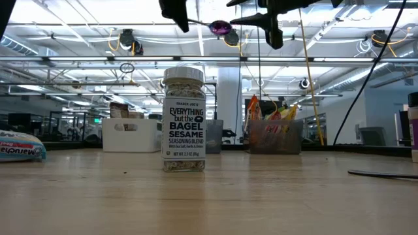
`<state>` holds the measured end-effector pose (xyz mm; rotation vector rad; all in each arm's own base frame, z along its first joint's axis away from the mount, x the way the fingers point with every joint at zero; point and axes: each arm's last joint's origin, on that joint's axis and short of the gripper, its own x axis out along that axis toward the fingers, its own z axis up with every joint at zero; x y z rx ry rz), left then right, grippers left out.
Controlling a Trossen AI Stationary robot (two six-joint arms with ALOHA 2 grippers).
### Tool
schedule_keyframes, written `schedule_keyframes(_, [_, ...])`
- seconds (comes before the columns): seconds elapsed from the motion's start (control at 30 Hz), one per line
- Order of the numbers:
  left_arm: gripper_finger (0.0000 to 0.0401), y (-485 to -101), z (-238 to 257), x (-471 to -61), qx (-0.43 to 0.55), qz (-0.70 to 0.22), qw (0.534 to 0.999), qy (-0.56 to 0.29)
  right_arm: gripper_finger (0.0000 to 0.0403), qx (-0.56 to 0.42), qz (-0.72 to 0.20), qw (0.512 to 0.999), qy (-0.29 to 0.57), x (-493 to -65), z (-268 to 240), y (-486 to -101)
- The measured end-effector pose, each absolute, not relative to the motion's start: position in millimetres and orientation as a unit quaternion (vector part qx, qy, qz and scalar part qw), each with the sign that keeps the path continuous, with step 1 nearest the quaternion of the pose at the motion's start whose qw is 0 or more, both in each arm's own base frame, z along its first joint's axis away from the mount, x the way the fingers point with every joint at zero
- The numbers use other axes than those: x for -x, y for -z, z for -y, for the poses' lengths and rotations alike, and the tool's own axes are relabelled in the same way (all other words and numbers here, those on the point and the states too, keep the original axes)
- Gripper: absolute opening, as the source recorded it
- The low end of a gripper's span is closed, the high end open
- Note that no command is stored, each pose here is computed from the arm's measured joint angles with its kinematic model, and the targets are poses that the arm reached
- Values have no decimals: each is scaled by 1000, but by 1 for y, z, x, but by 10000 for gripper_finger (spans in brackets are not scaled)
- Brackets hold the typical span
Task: Pick & Place Food Item
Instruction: Put the violet spoon into the left black bin
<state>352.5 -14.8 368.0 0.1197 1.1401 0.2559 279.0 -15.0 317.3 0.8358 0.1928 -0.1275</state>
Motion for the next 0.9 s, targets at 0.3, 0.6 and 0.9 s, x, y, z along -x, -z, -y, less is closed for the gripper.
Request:
schedule_keyframes(0.3, [1, -369, -35, -353, 50, -528, 833, -160, 175, -354, -67, 926, 115, -277, 20, -319])
schedule_keyframes(0.6, [2, -376, -112, -351, 146, -456, 862, -166, 170, -304, -65, 945, 100, -273, 15, -325])
schedule_keyframes(0.9, [2, -339, -176, -344, 280, -401, 854, -175, 170, -268, -46, 951, 146, -250, 35, -321])
